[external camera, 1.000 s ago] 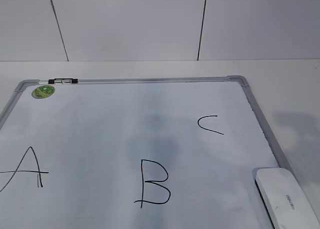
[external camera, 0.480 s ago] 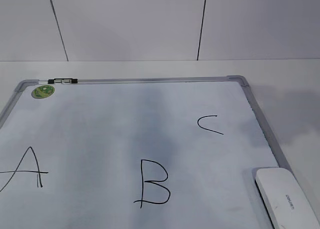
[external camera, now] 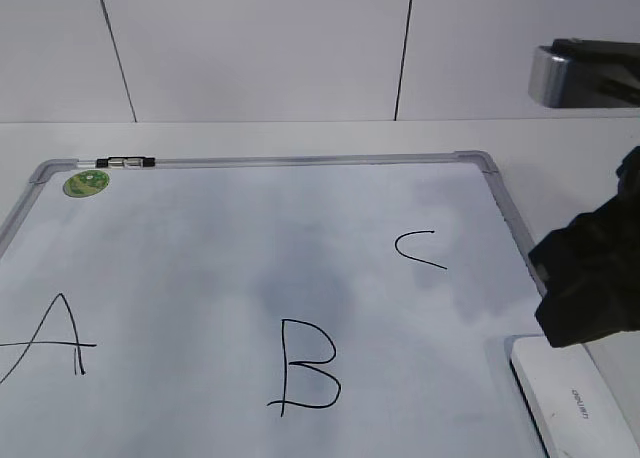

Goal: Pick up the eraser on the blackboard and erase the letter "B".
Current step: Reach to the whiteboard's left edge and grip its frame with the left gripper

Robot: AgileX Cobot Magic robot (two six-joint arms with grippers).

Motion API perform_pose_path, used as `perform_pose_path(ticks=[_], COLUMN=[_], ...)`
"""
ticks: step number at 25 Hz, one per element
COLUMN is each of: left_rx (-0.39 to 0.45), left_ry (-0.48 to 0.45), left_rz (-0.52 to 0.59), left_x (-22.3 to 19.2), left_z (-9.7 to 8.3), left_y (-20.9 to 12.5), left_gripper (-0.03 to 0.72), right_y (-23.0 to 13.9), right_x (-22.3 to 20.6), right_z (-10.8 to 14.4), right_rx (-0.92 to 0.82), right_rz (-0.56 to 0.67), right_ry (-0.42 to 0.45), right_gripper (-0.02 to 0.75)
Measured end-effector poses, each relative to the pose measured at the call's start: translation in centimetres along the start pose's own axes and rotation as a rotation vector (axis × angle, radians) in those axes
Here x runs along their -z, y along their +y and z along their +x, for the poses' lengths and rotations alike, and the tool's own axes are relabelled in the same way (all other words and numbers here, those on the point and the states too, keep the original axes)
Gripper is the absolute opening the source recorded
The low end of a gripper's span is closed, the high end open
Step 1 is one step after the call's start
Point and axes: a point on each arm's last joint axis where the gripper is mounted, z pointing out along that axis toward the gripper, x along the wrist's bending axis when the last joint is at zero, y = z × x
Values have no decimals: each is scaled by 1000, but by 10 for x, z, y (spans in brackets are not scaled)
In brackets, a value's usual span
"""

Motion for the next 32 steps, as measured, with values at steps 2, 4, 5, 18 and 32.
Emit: perform_pose_path(ticks=[2, 4, 5, 18, 32], left_rx=[12, 41, 56, 62, 39], left_ry=[1, 3, 3, -18, -19], left_rz=[11, 24, 31, 112, 181], left_x=[-8, -16, -20, -47, -92], left_z=[4, 13, 17, 44, 51], left_y=[3, 5, 6, 53, 61], left_gripper=[239, 239, 239, 239, 239], right_y=[1, 1, 1, 2, 3], right_x=[-1, -1, -1, -1, -1], right_z=[-1, -2, -2, -4, -7], right_rx=[-5, -3, -3, 5, 17], right_rz=[1, -2, -4, -9, -17], right_ry=[-13, -25, -30, -51, -79], right_gripper=[214, 214, 214, 214, 214])
